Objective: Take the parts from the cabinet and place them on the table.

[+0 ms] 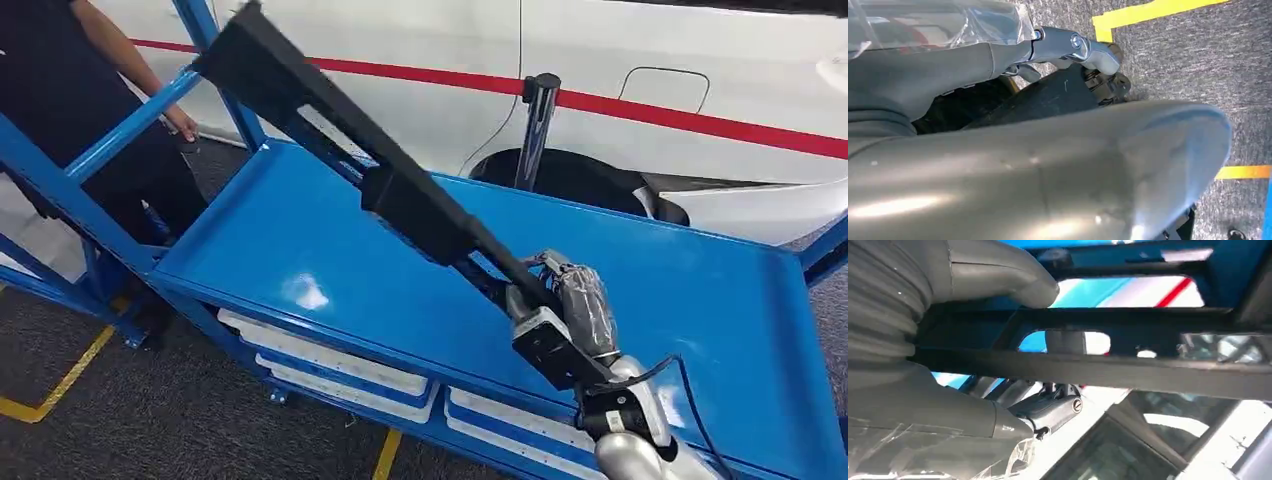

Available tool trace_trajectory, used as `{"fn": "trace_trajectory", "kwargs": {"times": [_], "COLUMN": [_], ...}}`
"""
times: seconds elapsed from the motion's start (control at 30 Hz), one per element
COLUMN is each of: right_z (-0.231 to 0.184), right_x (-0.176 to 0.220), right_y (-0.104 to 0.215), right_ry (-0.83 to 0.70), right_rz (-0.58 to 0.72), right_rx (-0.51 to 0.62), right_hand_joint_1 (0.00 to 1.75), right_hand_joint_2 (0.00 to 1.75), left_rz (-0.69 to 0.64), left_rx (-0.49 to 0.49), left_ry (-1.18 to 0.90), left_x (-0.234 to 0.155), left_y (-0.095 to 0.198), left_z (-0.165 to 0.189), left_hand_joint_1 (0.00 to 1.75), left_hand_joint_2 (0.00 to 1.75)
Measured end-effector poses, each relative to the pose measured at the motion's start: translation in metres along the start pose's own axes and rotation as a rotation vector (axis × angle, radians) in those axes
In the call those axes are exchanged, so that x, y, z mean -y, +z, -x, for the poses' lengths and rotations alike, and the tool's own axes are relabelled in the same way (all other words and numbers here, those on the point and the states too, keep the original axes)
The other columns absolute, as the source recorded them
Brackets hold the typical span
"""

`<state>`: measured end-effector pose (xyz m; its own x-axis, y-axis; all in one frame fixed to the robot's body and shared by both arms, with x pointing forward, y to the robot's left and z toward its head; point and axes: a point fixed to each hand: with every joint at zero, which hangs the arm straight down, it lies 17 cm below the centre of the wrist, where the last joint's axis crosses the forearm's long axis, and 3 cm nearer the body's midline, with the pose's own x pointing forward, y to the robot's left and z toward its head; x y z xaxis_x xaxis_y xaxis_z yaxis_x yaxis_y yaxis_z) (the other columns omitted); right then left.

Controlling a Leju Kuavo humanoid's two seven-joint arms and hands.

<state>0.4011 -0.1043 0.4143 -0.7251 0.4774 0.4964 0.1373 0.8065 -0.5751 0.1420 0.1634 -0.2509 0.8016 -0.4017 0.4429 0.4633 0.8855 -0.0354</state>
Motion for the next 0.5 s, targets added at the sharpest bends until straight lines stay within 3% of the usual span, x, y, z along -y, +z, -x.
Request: {"fn": "trace_trajectory", "kwargs": {"times": [0.5], "right_z": [-0.041], "right_x": [0.067], "right_y": [0.008], "right_ry": [-0.143], "right_rz": [0.197], "right_rx": [0.082], "right_hand_joint_1": [1.75], "right_hand_joint_2": [1.75], "left_rz": [-0.021], "left_rx": [0.021], "left_ry": [0.036], "left_x": [-0.003], "left_y": [0.000], "left_z": [-0.002], "left_hand_joint_1": [0.00], "left_hand_joint_2": [0.00]}}
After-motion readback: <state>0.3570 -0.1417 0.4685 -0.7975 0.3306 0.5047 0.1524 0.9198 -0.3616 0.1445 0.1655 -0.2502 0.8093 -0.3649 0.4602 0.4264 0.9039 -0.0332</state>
